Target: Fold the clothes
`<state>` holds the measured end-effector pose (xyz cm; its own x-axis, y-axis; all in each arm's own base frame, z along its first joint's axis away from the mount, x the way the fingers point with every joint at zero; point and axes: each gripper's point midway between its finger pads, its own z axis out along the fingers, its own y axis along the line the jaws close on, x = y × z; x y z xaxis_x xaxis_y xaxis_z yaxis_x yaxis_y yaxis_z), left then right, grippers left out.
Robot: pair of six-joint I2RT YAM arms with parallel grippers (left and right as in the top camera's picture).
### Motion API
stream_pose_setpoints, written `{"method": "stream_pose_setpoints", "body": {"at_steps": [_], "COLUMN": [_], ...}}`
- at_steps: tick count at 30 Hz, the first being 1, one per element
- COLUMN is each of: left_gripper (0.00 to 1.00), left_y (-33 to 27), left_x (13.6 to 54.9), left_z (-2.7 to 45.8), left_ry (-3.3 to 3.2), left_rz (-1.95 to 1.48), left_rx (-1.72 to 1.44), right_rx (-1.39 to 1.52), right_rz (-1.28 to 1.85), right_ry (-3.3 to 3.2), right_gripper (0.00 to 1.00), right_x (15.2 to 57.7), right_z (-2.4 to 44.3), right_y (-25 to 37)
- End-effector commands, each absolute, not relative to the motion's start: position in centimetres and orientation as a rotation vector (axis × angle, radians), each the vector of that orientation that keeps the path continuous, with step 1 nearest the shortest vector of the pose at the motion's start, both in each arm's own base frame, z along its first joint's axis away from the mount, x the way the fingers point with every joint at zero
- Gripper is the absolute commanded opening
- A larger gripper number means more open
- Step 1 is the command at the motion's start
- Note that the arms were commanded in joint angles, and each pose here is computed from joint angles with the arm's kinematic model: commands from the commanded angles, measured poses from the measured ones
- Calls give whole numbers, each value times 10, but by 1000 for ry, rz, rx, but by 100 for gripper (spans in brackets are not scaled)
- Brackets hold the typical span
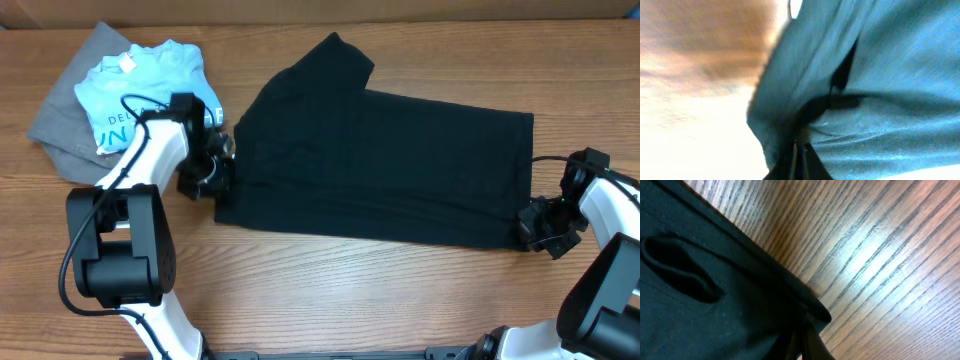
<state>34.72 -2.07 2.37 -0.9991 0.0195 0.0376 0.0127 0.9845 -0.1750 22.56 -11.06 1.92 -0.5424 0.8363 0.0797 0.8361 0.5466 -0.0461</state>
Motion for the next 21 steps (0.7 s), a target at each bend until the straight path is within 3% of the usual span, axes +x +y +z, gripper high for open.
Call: {"method": "stream_pose_setpoints", "body": {"at_steps": [1,3,7,16,21], "left_gripper": [22,39,50,51,51], "left_y": [-9,-9,-7,-8,-8], "left_x": [372,371,361,352,354], "left_z": [44,49,49,49,49], "left_ry": [-3163,-3157,-3115,-3080,-3087], "left_rz": [213,218,196,194,194], "left_rx": [12,12,16,20,31], "right_rx": [-1491,-1490,-1502,-1321,-1248], "right_rz": [62,27,-49,-357,-394], "right_ry": [-2716,-2712,-2717,-2935,-2960], "right_gripper": [6,17,31,37,45], "right_x": [231,232,240,290,298], "right_z": [30,31,40,84,79], "right_y": [-123,-119,-117,-108,-93]}}
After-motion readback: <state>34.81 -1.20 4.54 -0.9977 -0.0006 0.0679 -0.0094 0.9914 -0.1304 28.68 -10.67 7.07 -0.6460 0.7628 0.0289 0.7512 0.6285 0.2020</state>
